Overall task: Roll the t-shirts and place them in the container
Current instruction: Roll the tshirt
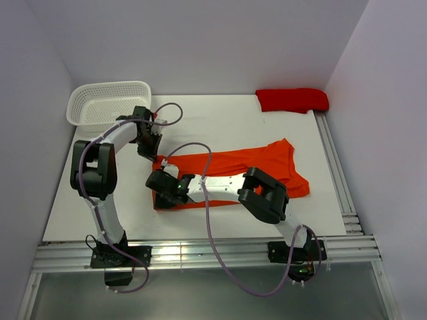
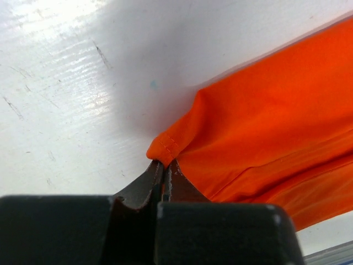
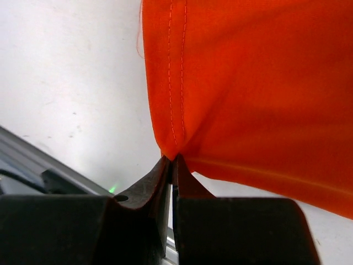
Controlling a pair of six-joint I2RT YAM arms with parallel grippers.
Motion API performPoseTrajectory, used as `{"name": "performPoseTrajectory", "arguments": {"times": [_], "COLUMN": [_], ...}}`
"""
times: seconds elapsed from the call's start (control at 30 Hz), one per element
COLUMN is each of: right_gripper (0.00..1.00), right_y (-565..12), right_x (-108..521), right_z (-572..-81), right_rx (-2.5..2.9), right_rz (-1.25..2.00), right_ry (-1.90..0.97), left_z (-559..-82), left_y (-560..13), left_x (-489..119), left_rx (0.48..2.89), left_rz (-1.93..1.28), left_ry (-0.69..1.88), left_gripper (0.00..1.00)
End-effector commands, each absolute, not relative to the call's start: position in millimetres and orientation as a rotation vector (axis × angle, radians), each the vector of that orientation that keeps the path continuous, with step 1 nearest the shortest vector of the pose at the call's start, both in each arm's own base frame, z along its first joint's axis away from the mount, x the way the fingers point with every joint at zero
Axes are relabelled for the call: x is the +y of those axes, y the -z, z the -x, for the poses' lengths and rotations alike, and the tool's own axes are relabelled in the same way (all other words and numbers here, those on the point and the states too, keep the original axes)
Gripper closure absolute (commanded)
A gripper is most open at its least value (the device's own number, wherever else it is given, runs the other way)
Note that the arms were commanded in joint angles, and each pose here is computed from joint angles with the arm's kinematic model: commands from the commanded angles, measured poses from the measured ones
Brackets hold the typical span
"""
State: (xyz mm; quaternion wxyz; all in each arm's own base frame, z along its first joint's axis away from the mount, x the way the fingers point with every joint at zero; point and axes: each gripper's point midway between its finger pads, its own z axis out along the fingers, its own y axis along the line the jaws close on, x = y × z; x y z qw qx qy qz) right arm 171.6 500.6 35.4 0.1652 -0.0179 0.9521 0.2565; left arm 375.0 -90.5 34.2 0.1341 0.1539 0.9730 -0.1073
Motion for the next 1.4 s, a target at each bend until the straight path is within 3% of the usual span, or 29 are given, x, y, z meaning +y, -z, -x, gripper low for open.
{"name": "performPoseTrajectory", "arguments": {"times": [0.0, 0.33, 0.9, 1.23, 1.37], "right_gripper": [0.94, 0.94, 0.96, 0.97, 0.97], "right_y": [-87.6, -91.6, -86.0, -91.6, -92.5], "right_x": [519.7, 507.8, 478.0, 475.9, 472.1], "right_z": [-177.4, -181.9, -189.8, -189.5, -190.2], "right_rx": [2.614, 2.56, 2.474, 2.426, 2.418], "right_rz": [0.002, -0.117, -0.295, -0.306, -0.315], "right_ry": [-0.994, -1.188, -1.352, -1.419, -1.414], "left_z": [-394.0, -400.2, -404.2, -404.3, -401.7], "left_y": [-63.4, -67.2, -59.5, -77.1, -85.3], "left_x": [-95.3, -114.3, -136.4, -143.3, -147.2], "left_rx": [2.742, 2.735, 2.752, 2.705, 2.697], "left_rz": [-0.422, -0.477, -0.535, -0.551, -0.563], "left_ry": [0.235, 0.173, 0.163, 0.196, 0.228], "left_gripper": [0.98, 0.86, 0.82, 0.71, 0.77]}}
